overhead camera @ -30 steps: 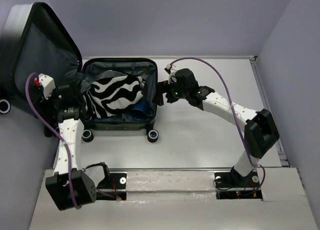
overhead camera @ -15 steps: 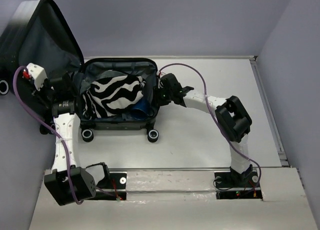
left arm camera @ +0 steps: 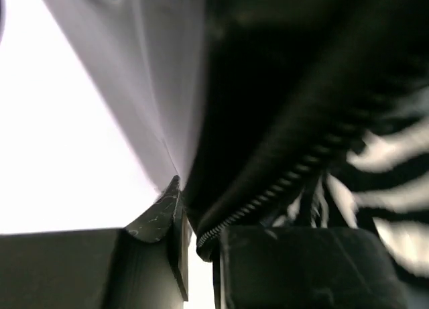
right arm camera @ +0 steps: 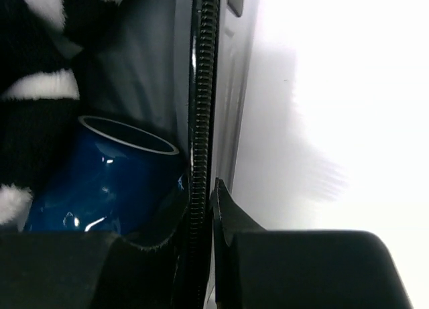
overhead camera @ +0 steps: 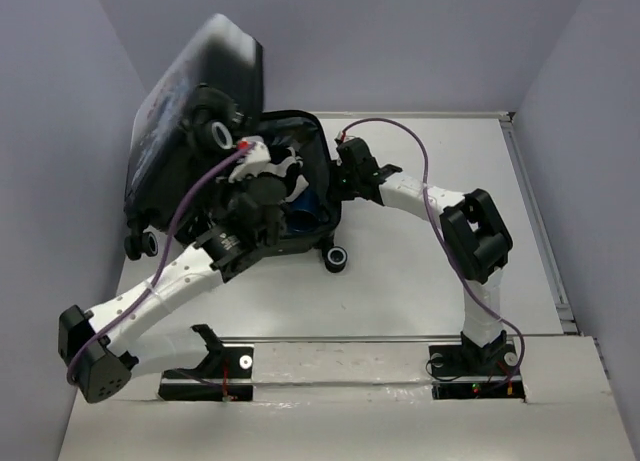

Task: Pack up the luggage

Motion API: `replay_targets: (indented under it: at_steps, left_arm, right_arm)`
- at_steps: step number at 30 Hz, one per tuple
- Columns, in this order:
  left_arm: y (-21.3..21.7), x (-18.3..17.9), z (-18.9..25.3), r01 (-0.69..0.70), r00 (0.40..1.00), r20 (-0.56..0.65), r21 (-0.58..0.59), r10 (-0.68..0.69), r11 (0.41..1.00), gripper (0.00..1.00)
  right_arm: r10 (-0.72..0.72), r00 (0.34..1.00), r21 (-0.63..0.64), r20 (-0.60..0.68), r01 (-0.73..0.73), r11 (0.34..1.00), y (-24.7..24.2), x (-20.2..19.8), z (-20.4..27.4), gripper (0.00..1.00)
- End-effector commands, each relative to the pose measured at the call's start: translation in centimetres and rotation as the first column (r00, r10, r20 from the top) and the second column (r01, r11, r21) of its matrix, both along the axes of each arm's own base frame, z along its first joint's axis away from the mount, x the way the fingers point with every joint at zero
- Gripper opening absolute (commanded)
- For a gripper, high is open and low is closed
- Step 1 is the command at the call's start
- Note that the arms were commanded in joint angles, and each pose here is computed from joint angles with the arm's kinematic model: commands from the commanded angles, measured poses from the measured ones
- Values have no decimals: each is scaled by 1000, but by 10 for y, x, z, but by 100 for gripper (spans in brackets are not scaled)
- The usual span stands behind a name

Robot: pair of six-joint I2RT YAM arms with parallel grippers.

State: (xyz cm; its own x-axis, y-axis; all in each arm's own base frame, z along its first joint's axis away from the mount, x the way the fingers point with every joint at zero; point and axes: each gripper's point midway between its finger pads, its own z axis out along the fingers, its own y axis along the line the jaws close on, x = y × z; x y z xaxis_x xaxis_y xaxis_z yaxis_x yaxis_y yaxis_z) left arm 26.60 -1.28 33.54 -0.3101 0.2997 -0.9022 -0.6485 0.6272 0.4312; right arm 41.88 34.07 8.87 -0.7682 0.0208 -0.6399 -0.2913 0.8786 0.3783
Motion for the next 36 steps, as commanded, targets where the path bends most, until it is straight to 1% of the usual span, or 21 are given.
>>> replay_targets:
  at_steps: [1,2,3,4,5,10,12,13,16,17,18,19,20,21,22,23,25,27,31,33,36]
  left_arm:
    - [-131,2,5,409,908,171,-164,-383,898,14]
    - [-146,-1,14,456,886,189,-178,-424,872,48]
    - [-168,-14,19,525,848,191,-181,-494,832,67]
    - [-181,-20,25,569,820,204,-190,-535,800,95]
    - [-189,-25,35,601,798,220,-202,-562,774,99]
    - [-236,-57,123,738,675,346,-317,-652,595,99]
    - [-247,-60,158,798,601,413,-366,-685,479,99]
    - [-254,-57,162,806,589,416,-365,-693,466,99]
    - [-254,-27,174,817,571,452,-395,-685,420,99]
    - [-240,1,177,811,580,455,-399,-676,427,98]
    - [-249,18,174,834,537,465,-417,-704,361,98]
    - [-227,39,172,799,595,451,-419,-665,431,98]
    - [-228,55,174,818,562,473,-441,-678,371,97]
    - [-191,88,173,780,622,472,-442,-625,443,97]
    - [-183,110,162,755,652,442,-452,-617,475,97]
    - [-175,124,162,753,652,446,-472,-613,458,97]
    - [-131,172,144,691,720,411,-504,-559,519,97]
    - [-113,197,135,690,717,415,-538,-560,485,97]
    - [-41,261,83,598,793,386,-643,-472,478,96]
    - [-37,275,73,614,767,390,-674,-509,410,96]
    - [-21,304,34,565,791,340,-725,-508,394,95]
  right_arm:
    - [192,981,106,13,-192,976,43,-33,4,7]
    - [179,984,103,15,-179,978,35,-30,5,7]
    - [163,987,99,12,-163,982,19,-28,5,7]
    - [155,988,97,15,-155,983,10,-26,6,7]
    - [145,989,95,18,-146,985,0,-24,7,7]
    - [114,993,97,39,-117,988,-58,-18,18,7]
    - [80,996,97,39,-83,992,-85,-16,22,7]
    - [64,997,96,37,-67,993,-95,-15,23,7]
    - [-14,999,98,40,10,995,-133,-7,30,7]
    - [-49,998,94,43,45,995,-150,-4,38,11]
    - [-73,996,81,52,69,994,-159,-1,44,18]
    - [-98,993,70,63,93,993,-167,1,51,30]
    - [-110,991,61,83,105,993,-171,2,60,49]
    - [-112,985,53,127,106,993,-174,1,83,84]
    - [-118,981,43,152,113,993,-178,1,93,92]
    - [-124,977,39,176,119,992,-180,2,106,97]
    - [-166,953,33,254,164,986,-193,4,147,100]
    - [-188,935,46,301,183,982,-198,2,174,100]
    - [-183,914,110,361,154,982,-198,-27,218,95]
    - [-128,930,127,343,89,988,-188,-48,211,93]
    - [16,957,82,291,-41,996,-171,-100,168,98]
